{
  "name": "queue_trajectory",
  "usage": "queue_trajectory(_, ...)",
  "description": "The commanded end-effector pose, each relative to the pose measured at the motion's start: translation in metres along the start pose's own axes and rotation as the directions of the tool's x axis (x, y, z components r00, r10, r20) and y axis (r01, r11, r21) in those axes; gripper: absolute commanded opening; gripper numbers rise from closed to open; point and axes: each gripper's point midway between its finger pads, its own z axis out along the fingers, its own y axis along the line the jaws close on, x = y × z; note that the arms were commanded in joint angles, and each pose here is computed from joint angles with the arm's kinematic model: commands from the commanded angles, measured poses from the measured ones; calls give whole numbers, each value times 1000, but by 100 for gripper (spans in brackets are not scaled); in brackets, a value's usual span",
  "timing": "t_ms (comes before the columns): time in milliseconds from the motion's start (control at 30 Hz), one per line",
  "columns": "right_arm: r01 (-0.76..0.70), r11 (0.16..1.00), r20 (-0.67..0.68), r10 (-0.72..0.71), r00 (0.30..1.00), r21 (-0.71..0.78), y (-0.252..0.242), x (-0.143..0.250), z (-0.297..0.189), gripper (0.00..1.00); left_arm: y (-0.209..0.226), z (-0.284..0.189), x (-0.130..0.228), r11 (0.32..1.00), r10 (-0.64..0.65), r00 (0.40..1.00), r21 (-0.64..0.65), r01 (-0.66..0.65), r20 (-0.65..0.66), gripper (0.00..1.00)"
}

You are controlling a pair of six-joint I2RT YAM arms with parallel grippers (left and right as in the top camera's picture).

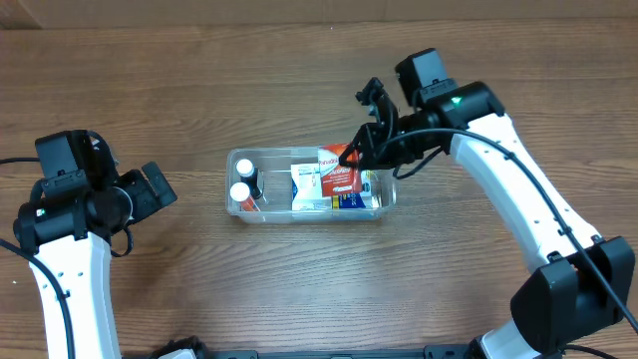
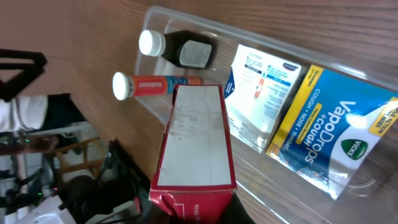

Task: Pack container
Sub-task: 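Lower the red box into the container and release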

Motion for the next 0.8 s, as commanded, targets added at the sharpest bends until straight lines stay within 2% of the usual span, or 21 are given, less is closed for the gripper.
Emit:
queue_trajectory(0,6,991,-11,-8,1000,-131,-2,0,-2,4,-1,0,-1,1000,20,1000,6,-20,-1,100)
queue_trajectory(233,-4,967,-49,-9,999,-254,-12,20,19,4,0,0,-1,1000,20,1000,6,-20,-1,100)
queue_trajectory(300,32,959,-39,-45,998,-281,-9,21,19,4,0,0,0,1000,20,1000,6,-20,-2,100)
queue_trajectory(567,31,973,-38,-41,998,-227,-20,20,20,6,0,0,0,1000,20,1000,6,-20,-2,100)
queue_trajectory(600,28,976,-42,-38,998,-218,-21,21,20,20,0,0,0,1000,20,1000,6,-20,-2,100)
queue_trajectory(633,26,979,-45,-36,998,-202,-24,22,21,24,0,0,0,1000,20,1000,6,-20,-2,100)
queue_trajectory(667,24,982,-49,-33,998,-186,-27,22,21,33,0,0,0,1000,20,1000,6,-20,-3,100)
queue_trajectory(733,17,985,-56,-28,998,-174,-29,24,22,84,0,0,0,1000,19,1000,6,-19,-5,100)
queue_trajectory(767,17,985,-56,-27,998,-174,-29,24,21,84,0,0,1,1000,19,1000,5,-19,-6,100)
